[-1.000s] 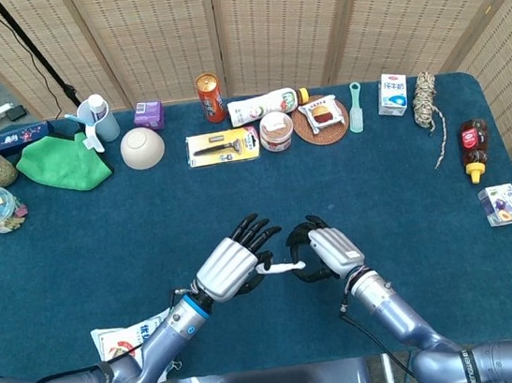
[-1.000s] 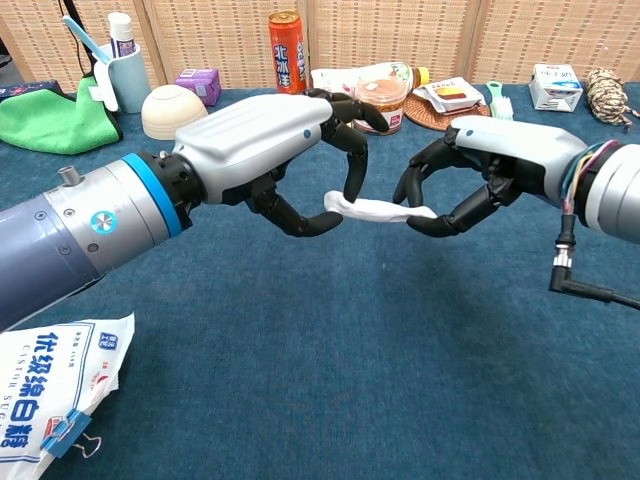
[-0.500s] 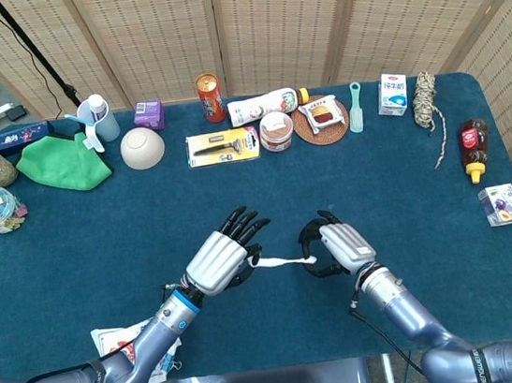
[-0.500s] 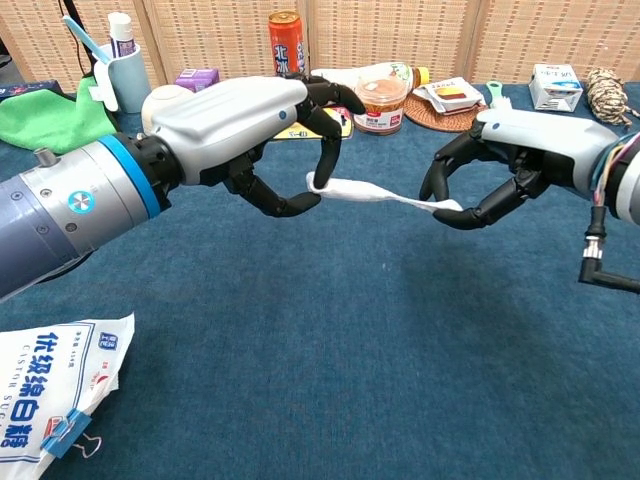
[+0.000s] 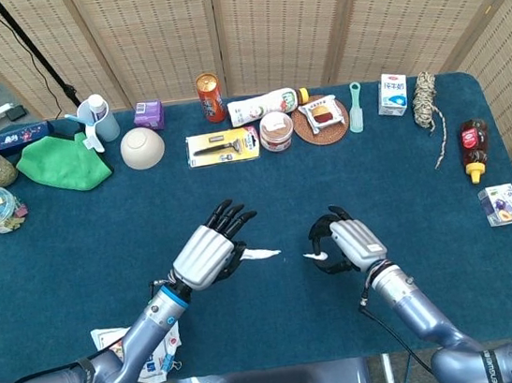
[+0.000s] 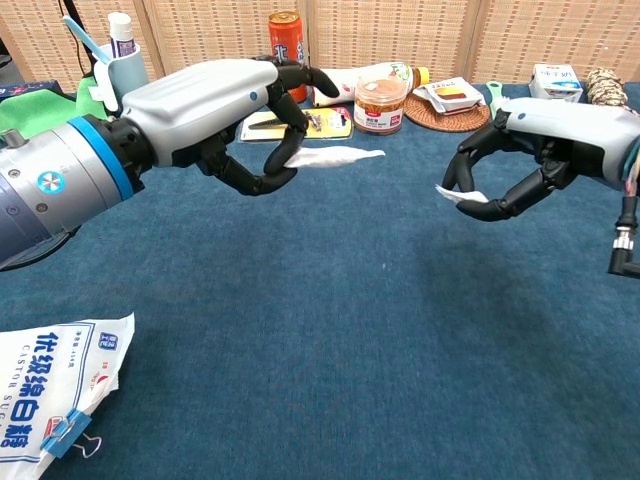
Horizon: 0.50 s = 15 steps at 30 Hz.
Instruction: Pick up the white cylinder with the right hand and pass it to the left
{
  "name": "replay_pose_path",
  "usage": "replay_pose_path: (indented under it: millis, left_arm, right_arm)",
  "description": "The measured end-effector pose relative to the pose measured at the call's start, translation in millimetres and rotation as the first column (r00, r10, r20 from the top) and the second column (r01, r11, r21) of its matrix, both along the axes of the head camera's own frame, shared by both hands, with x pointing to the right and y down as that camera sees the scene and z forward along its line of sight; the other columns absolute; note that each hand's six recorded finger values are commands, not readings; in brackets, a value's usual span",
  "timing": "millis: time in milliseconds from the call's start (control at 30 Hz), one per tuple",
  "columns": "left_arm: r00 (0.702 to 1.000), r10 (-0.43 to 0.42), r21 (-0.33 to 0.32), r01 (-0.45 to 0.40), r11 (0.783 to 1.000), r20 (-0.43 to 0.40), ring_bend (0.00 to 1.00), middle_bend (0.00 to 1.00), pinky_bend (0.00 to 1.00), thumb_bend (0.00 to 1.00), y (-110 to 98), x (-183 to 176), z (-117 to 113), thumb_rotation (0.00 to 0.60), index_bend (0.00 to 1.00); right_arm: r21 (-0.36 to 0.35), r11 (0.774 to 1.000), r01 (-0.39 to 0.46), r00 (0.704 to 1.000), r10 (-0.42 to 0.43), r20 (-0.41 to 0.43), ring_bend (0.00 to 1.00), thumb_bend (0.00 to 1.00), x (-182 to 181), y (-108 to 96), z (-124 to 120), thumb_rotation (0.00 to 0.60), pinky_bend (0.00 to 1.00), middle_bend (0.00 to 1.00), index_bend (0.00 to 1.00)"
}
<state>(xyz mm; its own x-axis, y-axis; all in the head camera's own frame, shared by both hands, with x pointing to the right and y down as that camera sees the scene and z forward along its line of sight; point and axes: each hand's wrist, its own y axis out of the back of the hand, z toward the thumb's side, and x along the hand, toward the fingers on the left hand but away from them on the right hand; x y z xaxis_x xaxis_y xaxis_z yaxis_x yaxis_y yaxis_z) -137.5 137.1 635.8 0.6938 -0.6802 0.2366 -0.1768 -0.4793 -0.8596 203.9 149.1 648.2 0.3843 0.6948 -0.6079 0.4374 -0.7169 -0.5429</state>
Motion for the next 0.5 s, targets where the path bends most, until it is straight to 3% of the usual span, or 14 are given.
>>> replay_pose_path:
  millis: [500]
  left_arm:
    - [0.997,-0.061,0.053,0.059,0.997,0.041,0.06,0.16,0.01,0.42,-29.5,-42.3,-15.5,0.600,0.74]
  right_arm:
    - [-0.002,1.000,0.016,0.997,-0.016,-0.072,0.21,0.46,25.6,0.7,-2.8,0.600,0.02,0.36,0.75]
